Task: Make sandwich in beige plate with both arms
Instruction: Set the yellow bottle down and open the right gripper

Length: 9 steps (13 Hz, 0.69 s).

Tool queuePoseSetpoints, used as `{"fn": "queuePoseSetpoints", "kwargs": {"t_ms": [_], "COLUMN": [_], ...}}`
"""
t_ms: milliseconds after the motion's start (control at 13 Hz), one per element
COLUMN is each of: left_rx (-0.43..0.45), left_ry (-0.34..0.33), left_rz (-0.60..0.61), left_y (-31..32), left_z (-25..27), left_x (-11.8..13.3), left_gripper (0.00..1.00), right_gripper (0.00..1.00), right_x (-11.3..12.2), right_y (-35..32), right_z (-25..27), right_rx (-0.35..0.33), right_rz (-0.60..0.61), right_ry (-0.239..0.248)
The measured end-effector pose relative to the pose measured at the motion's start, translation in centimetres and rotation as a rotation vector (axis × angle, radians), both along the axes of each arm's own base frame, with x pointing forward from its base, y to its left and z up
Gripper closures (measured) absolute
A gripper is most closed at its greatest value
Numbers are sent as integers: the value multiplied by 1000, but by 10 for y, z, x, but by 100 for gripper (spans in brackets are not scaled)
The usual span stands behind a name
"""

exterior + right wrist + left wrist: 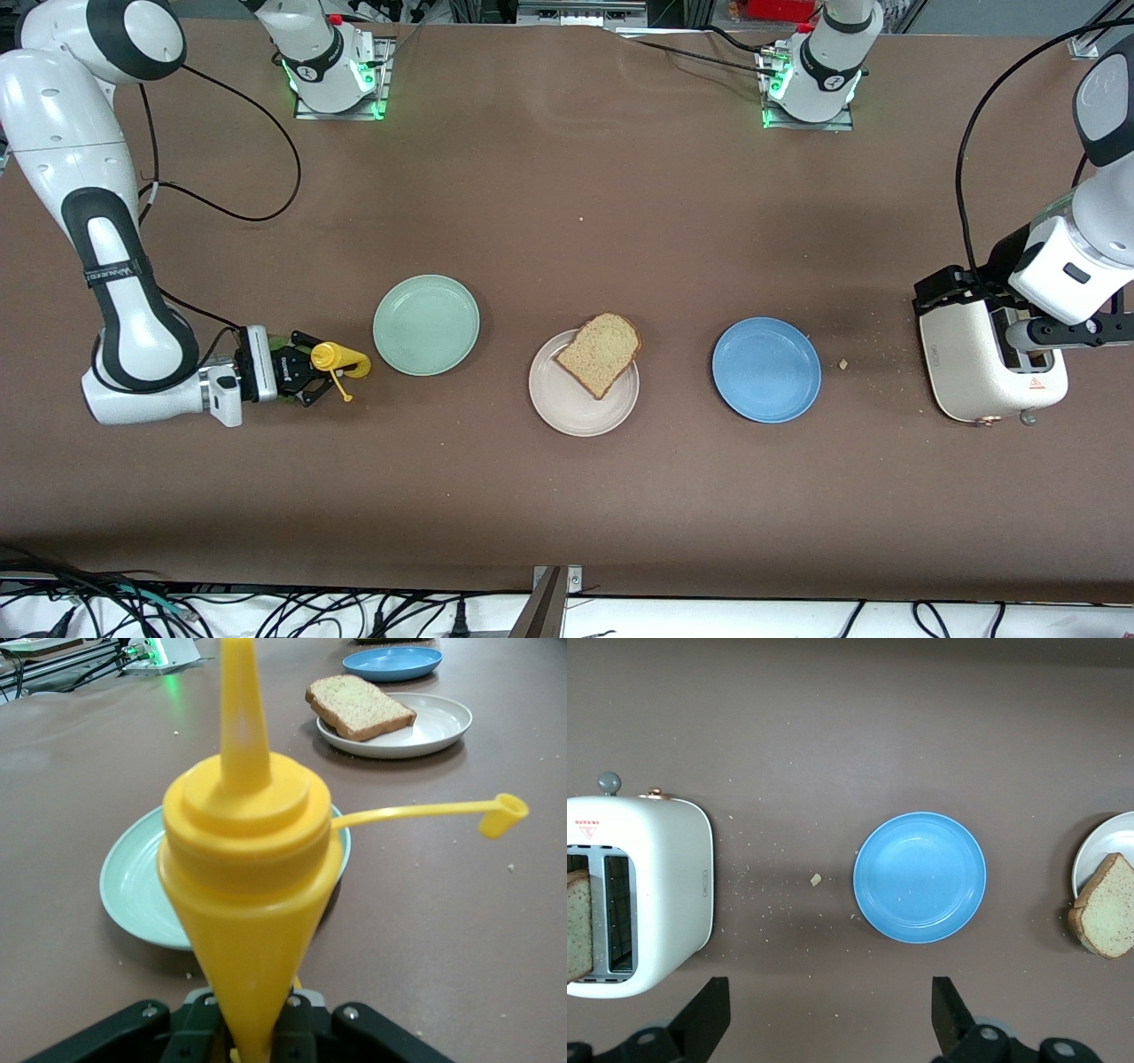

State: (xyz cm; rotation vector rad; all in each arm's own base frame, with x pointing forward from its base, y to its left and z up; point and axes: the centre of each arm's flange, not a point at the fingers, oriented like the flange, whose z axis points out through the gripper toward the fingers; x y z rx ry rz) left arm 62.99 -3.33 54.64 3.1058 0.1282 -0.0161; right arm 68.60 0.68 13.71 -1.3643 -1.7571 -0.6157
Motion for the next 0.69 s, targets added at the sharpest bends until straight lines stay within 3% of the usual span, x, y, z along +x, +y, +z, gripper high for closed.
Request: {"fn": "queuePoseSetpoints", "kwargs": {"t_ms": [386,695], "left_rx": [-2,-3], "left_ry": [-1,-1], "left_rz": [-10,-14], "left_y": [-6,-8], "left_z": [0,1], "left_x": [-1,-1], "left_gripper": [0,0], "right_gripper": [86,44], "right_x": [0,8], "right_y": [4,0], "right_z": [-9,0], "right_rx": [64,66], "right_rz": [-53,-64], "right_ry": [18,-9]}}
